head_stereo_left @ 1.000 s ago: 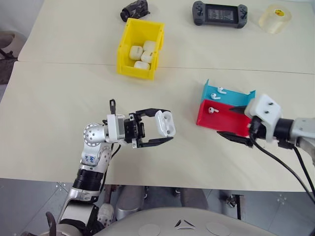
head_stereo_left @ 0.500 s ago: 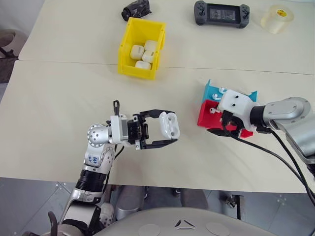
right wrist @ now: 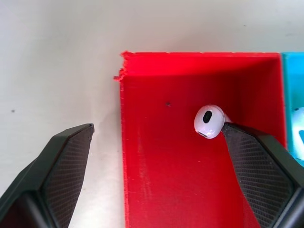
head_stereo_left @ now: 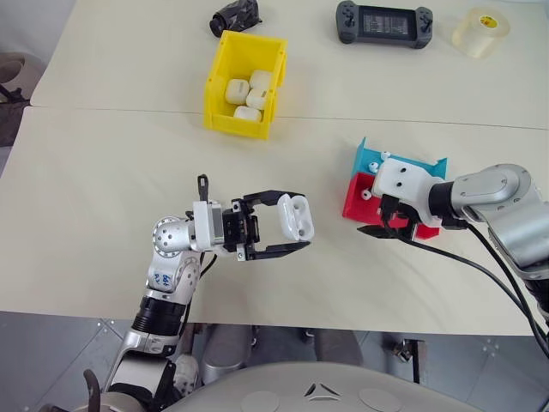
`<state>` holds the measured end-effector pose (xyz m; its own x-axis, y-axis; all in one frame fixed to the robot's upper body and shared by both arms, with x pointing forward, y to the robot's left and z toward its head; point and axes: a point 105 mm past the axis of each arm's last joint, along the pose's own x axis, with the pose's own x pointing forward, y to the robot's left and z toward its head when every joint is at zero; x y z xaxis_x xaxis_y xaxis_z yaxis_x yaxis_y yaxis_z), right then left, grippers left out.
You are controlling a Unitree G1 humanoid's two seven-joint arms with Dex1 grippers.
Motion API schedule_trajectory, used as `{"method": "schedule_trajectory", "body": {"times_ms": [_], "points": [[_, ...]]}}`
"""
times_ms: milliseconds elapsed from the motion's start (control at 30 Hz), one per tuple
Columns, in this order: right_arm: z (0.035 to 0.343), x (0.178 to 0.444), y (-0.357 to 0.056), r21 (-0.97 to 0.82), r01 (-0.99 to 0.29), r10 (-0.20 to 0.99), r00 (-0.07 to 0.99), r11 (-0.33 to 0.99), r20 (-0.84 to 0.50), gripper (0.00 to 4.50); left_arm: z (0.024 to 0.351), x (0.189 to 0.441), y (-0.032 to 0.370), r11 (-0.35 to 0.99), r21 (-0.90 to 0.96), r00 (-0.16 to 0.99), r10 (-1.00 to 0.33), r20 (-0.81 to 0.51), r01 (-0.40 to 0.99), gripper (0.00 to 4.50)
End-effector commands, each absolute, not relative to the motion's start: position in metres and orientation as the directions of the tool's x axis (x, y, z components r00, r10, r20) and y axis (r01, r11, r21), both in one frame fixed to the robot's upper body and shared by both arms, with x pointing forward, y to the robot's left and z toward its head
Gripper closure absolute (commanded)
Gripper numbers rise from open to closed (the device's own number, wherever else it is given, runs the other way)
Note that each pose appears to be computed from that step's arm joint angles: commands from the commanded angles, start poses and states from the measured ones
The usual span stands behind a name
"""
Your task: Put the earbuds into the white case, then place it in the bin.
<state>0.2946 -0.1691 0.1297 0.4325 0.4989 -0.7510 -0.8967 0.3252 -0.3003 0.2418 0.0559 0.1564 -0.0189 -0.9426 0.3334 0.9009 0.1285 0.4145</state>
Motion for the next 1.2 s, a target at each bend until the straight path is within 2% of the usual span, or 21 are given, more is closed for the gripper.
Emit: {"method": "schedule_trajectory", "body": {"times_ms": [33, 300, 467, 933, 1200], "points": [[0.139, 0.290, -0.164, -0.303, -0.907, 0.510, 0.415, 0.291, -0.753, 0.01, 0.164, 0.238, 0.055, 0.131, 0.449, -0.034, -0.939, 0.342, 0.884, 1.64], [0.146, 0.287, -0.167, -0.316, -0.908, 0.501, 0.417, 0.276, -0.758, 0.01, 0.161, 0.240, 0.057, 0.133, 0.450, -0.030, -0.942, 0.336, 0.883, 1.64], [0.161, 0.298, -0.164, -0.367, -0.893, 0.508, 0.450, 0.260, -0.734, 0.01, 0.157, 0.240, 0.059, 0.139, 0.450, -0.024, -0.941, 0.337, 0.882, 1.64], [0.137, 0.304, -0.164, -0.314, -0.925, 0.493, 0.380, 0.215, -0.782, 0.01, 0.156, 0.238, 0.063, 0.158, 0.452, -0.004, -0.941, 0.338, 0.878, 1.64], [0.133, 0.294, -0.174, -0.281, -0.938, 0.460, 0.345, 0.205, -0.818, 0.01, 0.158, 0.240, 0.061, 0.158, 0.454, -0.007, -0.940, 0.341, 0.877, 1.64]]}}
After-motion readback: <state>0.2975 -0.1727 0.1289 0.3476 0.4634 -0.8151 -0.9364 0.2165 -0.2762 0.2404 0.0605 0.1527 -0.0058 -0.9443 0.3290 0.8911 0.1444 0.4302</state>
